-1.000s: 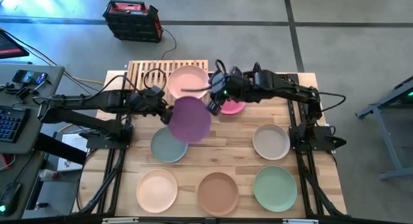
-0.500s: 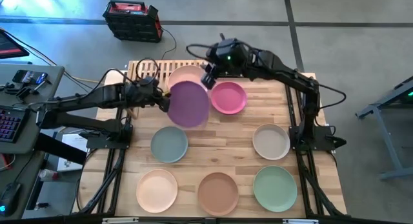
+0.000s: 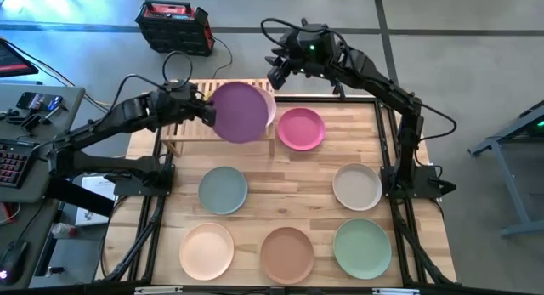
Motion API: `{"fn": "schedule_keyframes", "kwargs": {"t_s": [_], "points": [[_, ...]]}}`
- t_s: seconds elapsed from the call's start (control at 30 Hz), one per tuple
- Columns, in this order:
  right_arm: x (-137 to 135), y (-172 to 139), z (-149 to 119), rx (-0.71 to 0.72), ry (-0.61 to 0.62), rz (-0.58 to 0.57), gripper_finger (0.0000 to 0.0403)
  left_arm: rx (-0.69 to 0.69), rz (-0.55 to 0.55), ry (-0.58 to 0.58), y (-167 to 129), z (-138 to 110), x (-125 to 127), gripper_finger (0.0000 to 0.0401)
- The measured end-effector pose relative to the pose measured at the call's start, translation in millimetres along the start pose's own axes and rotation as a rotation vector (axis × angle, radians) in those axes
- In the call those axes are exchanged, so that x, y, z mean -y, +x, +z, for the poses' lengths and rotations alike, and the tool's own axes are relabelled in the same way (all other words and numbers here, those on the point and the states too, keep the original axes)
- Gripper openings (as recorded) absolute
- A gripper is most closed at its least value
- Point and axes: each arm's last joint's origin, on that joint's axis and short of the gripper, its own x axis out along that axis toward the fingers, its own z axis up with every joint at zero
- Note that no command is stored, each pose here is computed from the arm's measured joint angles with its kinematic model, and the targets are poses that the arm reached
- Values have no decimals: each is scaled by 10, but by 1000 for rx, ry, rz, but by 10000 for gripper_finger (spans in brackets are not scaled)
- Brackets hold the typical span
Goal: Place and stack plates onto a shelf
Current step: Stack the violet plate on top of the light orange plate on the shelf
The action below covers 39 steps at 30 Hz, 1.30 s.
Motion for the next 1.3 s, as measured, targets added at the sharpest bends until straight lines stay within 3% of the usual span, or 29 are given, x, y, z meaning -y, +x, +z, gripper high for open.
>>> {"fn": "schedule_keyframes", "kwargs": {"t_s": [0.47, 0.9, 1.3], "points": [[-241, 172, -331, -252, 5, 41, 124, -73, 22, -12, 101, -30, -19, 1], [-588, 197, -518, -371, 6, 103, 124, -94, 14, -1, 157, -41, 14, 1], [-631, 248, -603, -420, 23, 61, 124, -75, -30, 20, 149, -28, 63, 1]]}}
